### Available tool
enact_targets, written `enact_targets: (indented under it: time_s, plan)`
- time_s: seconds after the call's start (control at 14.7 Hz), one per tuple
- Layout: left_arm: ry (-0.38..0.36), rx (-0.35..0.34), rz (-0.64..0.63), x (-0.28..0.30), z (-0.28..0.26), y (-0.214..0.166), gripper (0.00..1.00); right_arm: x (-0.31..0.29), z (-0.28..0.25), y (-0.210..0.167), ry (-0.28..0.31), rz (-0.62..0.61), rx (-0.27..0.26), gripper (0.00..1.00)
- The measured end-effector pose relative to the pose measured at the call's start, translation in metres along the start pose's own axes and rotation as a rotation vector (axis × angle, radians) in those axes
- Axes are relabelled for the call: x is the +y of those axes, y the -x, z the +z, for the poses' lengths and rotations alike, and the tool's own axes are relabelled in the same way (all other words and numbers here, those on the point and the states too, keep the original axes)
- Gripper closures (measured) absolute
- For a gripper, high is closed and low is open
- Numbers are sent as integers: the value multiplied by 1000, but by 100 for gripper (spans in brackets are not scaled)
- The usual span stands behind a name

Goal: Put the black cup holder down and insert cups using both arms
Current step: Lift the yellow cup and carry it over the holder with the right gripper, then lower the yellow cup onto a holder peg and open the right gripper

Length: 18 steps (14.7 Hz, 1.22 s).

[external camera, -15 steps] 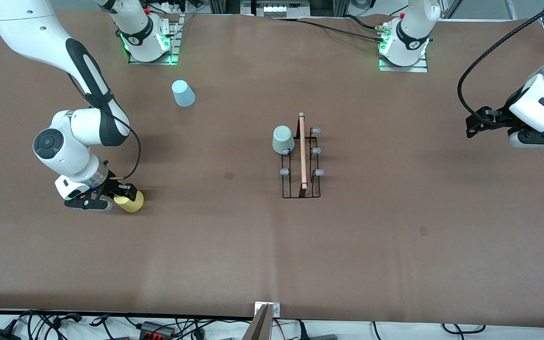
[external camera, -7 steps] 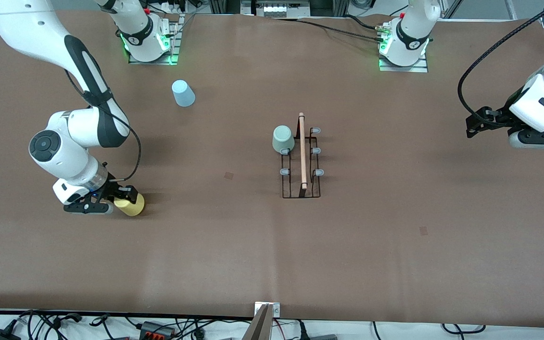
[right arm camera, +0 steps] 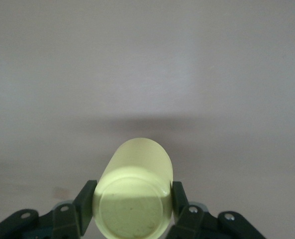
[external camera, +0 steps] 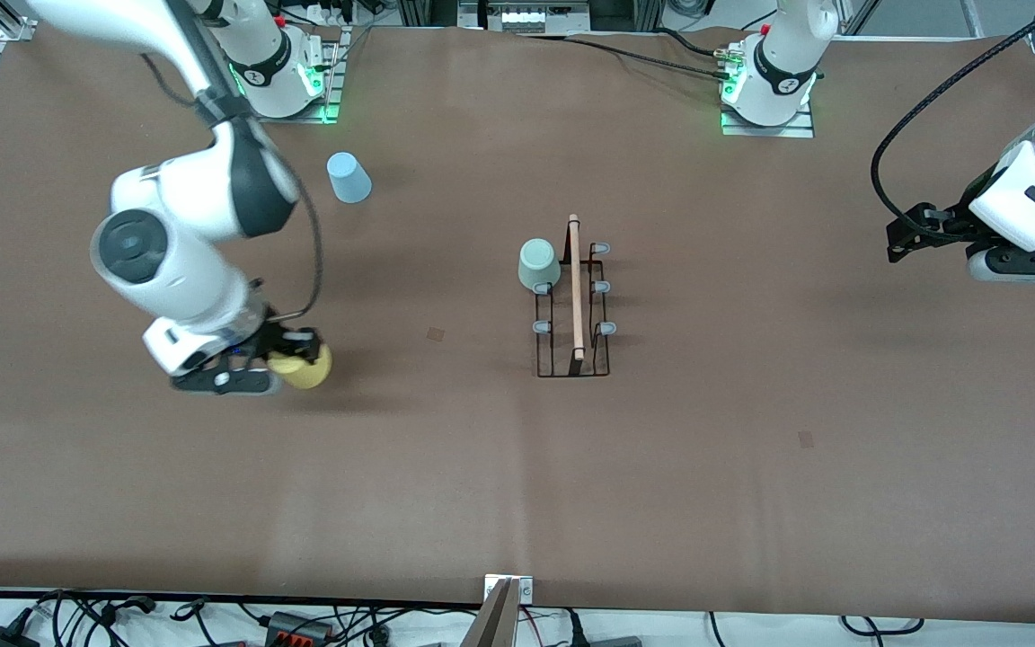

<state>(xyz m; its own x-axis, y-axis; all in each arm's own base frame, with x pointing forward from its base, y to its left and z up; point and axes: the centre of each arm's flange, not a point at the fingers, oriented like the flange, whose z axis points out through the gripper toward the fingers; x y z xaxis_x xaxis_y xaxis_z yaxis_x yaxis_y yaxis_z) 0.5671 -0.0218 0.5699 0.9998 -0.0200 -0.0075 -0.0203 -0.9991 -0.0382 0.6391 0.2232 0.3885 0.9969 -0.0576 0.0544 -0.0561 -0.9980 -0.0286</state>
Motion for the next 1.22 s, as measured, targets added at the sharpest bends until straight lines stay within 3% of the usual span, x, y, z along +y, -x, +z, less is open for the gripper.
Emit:
enact_targets:
  time_s: [0.2,0.34,0.61,1.02,1.22]
  plan:
    - [0,0,0,0,0,0,0,-79,-8,29,-19,55,9,35]
    - [0,0,0,0,0,0,0,-128,-17,46,-44,76,-11,35]
    - [0,0,0,0,0,0,0,-207,-38,61,-87,116,-14,35]
    - [0,0,0,0,0,0,0,-279,-2,93,-94,157,-36,35]
    - [0,0,0,0,0,0,0,-286,0,90,-115,159,-17,35]
